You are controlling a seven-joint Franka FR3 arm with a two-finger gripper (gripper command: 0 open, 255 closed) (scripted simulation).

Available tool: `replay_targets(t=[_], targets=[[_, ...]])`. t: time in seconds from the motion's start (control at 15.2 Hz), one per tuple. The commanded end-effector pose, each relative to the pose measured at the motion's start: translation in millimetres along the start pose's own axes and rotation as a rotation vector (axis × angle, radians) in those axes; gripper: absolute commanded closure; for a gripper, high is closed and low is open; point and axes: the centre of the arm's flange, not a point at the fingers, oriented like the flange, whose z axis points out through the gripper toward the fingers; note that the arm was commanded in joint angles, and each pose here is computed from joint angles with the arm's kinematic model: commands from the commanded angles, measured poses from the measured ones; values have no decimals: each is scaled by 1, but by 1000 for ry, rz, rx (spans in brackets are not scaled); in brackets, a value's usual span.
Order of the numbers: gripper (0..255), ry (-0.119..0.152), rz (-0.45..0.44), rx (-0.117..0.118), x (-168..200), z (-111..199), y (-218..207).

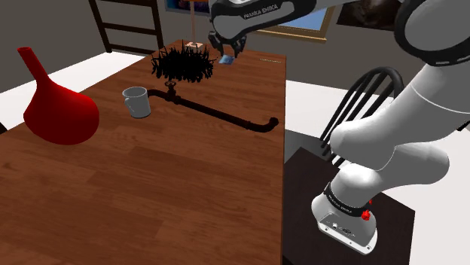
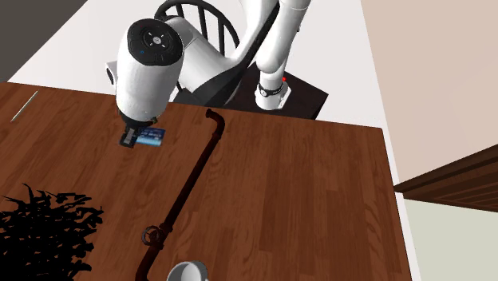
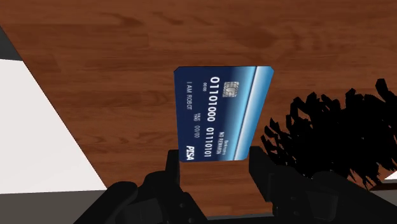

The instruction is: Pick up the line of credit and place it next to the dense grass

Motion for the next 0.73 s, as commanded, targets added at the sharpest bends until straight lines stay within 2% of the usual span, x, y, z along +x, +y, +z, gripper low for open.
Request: replay_targets(t=[0.0,0.66], targets=[[255,4,3,5,26,13,-3],[255,5,3,5,144,90,-18]])
